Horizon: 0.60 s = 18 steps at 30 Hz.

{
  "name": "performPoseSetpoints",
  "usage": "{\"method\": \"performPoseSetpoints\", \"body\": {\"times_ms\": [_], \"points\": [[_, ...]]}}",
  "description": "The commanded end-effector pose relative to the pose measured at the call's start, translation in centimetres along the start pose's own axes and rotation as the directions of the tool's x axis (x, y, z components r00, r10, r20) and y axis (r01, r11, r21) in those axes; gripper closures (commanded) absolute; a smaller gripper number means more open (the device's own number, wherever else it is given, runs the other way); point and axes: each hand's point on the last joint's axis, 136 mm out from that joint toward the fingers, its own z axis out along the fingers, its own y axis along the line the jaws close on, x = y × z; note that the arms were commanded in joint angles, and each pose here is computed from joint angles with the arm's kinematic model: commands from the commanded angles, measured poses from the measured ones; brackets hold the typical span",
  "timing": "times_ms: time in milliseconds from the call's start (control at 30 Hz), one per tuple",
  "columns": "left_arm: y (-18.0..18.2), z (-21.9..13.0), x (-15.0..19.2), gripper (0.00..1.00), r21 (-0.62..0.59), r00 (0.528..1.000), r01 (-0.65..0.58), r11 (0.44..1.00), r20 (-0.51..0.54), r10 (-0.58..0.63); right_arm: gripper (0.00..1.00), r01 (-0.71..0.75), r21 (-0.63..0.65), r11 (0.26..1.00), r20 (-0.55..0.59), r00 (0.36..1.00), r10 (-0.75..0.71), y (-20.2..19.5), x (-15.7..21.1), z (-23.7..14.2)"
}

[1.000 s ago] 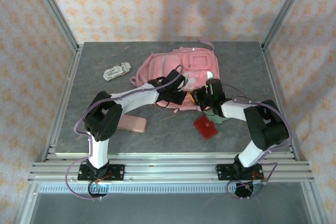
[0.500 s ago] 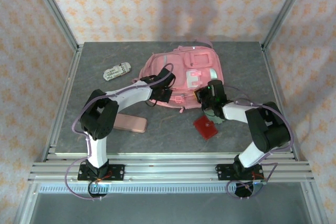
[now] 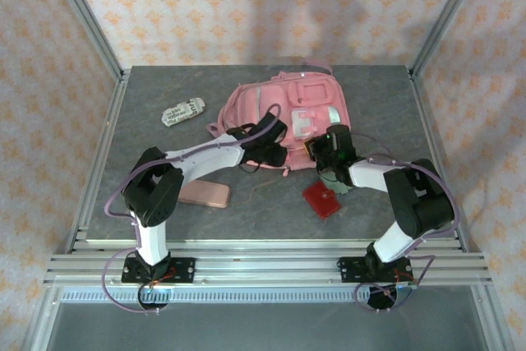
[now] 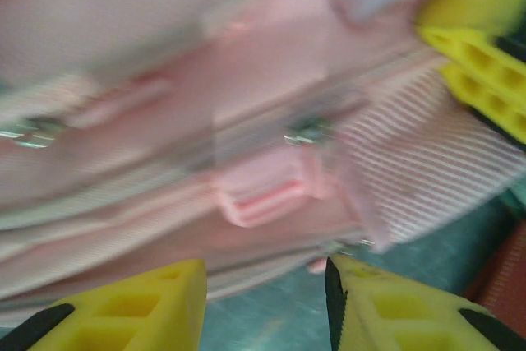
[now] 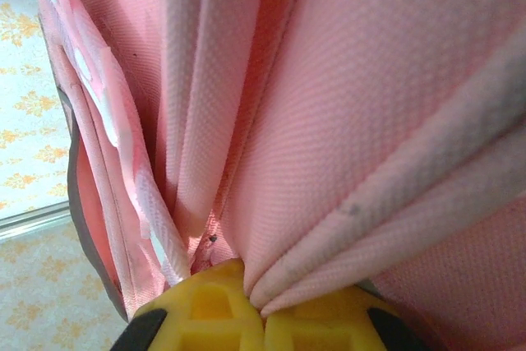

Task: Pack books, pencil case, and school supplies into a backpack

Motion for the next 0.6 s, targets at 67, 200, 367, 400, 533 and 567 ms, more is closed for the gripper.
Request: {"method": "performPoseSetpoints", "body": {"times_ms": [67, 200, 367, 400, 533, 567], "points": [[-0.9, 2.2, 0.2, 0.57, -0.104, 0.999, 0.032, 0.994, 0.019, -0.030, 1.00, 0.052, -0.062, 0.997, 0.019, 0.999, -0.051, 1.7, -0.6, 0.1], [-0.2, 2.8, -0.8, 0.57, -0.180, 0.997, 0.055, 0.982, 0.067, -0.043, 1.00, 0.057, -0.068, 0.996, 0.006, 0.998, -0.057, 1.9, -0.1, 0.2], [1.0, 3.5, -1.9, 0.57, -0.274, 0.992, 0.081, 0.958, 0.116, -0.051, 1.00, 0.069, -0.081, 0.994, -0.004, 0.998, -0.069, 2.4, 0.4, 0.1], [1.1, 3.5, -2.1, 0.54, -0.279, 0.990, 0.089, 0.956, 0.131, -0.053, 1.00, 0.072, -0.082, 0.994, -0.006, 0.997, -0.073, 2.5, 0.6, 0.1], [0.5, 3.9, -3.1, 0.50, -0.253, 0.985, 0.098, 0.962, 0.160, -0.058, 1.00, 0.082, -0.085, 0.993, -0.015, 0.996, -0.084, 2.6, 1.2, 0.1], [0.3, 4.0, -3.3, 0.49, -0.252, 0.985, 0.096, 0.963, 0.164, -0.056, 1.00, 0.083, -0.085, 0.993, -0.016, 0.996, -0.085, 2.7, 1.3, 0.1]]}}
